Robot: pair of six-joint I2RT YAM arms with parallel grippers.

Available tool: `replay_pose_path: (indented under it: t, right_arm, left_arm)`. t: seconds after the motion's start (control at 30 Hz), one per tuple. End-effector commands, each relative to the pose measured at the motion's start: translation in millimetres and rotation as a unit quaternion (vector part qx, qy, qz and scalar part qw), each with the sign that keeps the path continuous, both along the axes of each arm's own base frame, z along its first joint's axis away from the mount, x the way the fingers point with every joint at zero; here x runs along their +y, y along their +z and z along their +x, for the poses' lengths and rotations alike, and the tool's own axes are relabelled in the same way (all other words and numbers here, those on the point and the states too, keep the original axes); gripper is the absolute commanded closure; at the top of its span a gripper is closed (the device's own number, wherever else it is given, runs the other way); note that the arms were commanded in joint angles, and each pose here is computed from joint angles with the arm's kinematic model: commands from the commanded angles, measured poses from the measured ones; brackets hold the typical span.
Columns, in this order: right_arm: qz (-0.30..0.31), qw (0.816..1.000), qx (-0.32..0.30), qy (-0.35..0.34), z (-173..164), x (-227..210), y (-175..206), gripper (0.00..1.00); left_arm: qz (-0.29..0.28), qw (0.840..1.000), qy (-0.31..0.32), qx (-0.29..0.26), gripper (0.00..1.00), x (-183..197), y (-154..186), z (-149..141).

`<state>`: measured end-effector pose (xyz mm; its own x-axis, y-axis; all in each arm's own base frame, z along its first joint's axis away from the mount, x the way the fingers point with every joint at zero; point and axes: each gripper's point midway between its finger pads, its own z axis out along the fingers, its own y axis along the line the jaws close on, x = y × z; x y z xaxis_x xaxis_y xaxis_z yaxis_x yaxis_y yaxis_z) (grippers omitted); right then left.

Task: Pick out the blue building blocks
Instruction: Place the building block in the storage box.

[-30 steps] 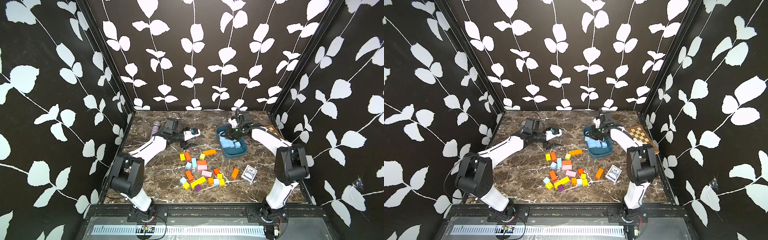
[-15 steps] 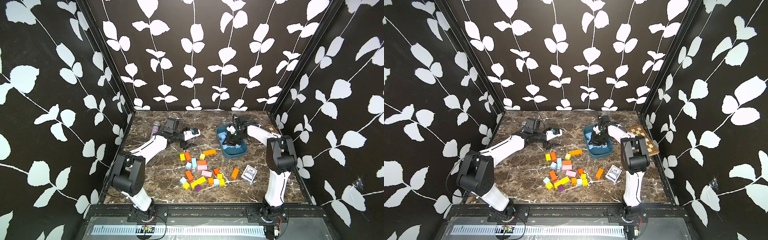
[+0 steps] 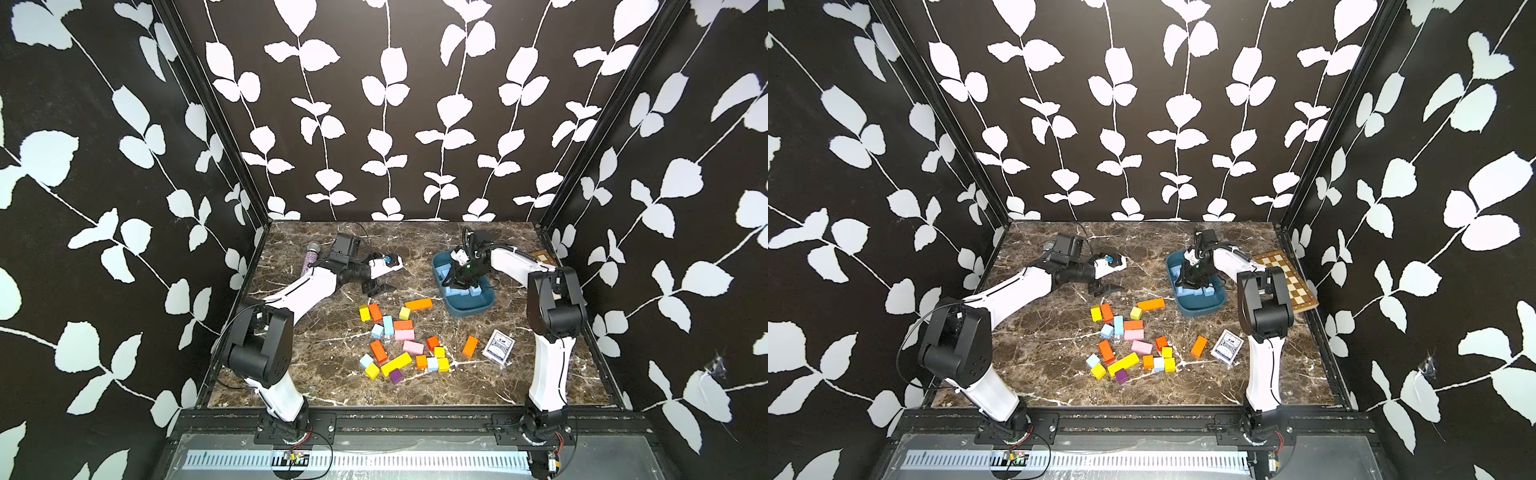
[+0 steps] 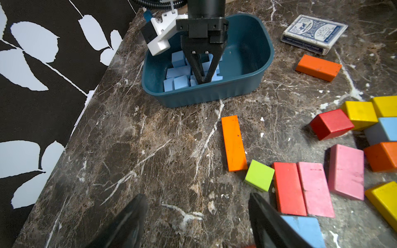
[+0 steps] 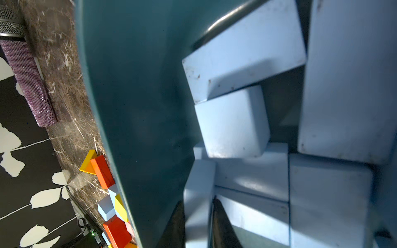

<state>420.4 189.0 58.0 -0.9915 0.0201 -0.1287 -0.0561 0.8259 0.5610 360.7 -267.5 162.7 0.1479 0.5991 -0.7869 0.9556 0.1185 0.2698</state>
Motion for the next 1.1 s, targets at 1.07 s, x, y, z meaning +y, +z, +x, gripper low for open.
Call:
replay_pose_path:
  t: [1.07]
  right_arm:
    - [-0.012,1.000,0.002,-0.011,0,-4,10,0.65]
  left_arm:
    - [0.001,1.000,-0.013,0.004,0.24,-8,1,-2]
